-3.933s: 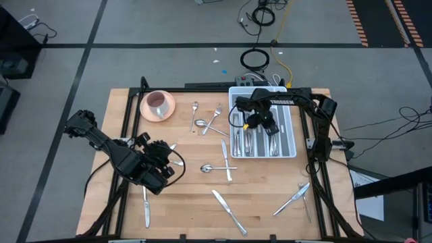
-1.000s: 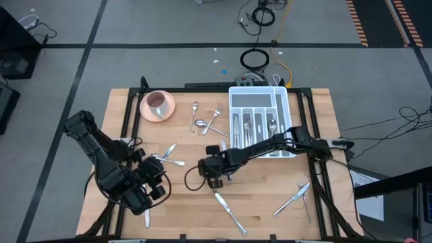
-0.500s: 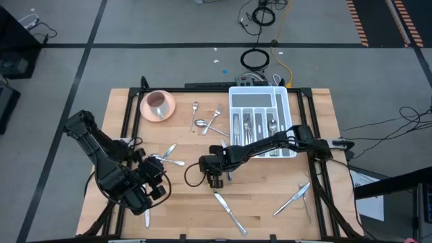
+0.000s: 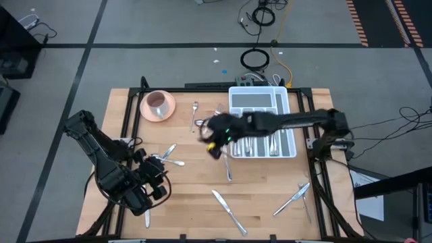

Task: Sort silverware
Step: Put the silver spoon into the white silverware tray

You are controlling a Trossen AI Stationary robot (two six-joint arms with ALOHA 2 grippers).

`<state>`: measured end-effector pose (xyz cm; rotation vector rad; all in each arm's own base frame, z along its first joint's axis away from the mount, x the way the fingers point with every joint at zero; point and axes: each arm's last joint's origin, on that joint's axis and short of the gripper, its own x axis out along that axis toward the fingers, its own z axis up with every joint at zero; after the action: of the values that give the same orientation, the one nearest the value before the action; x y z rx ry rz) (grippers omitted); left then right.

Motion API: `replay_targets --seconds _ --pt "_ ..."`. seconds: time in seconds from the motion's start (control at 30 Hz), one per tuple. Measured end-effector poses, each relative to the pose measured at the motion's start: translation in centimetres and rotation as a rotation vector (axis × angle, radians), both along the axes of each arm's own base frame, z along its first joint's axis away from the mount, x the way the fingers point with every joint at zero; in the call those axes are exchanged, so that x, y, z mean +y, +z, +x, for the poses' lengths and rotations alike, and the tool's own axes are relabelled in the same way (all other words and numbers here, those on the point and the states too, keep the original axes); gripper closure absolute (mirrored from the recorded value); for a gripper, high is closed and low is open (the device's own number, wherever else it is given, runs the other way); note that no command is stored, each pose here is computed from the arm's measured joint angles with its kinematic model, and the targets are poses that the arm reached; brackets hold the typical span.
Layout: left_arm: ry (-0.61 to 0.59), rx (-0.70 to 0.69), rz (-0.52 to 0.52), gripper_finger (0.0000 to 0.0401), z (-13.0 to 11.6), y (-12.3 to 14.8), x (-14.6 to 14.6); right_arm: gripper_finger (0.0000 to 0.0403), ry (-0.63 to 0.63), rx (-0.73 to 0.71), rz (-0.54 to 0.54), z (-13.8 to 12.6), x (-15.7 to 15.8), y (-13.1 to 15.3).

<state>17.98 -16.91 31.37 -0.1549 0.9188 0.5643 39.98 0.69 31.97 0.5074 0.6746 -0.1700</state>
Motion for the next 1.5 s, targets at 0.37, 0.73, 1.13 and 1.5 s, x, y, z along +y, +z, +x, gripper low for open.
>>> replay_targets --seconds 0.37,0.73,1.13,1.5 --pt "-0.001 -0.001 0.007 0.0263 0.0 0.0 0.0 0.0403 -0.225 -0.299 -0.026 -7.0 -5.1 9.4" --pt "0.038 -0.012 0.021 0.0263 0.7 0.0 0.8 0.0403 -0.493 -0.367 -0.109 -17.3 -9.3 14.5" --pt "0.07 -0.029 0.045 0.0263 1.2 0.1 1.5 0.0403 -0.629 -0.466 0.058 -25.0 -9.4 5.5" --pt "0.118 -0.015 0.041 0.0263 2.0 0.1 2.5 0.0403 -0.728 -0.509 0.294 -27.4 -9.4 -6.2"
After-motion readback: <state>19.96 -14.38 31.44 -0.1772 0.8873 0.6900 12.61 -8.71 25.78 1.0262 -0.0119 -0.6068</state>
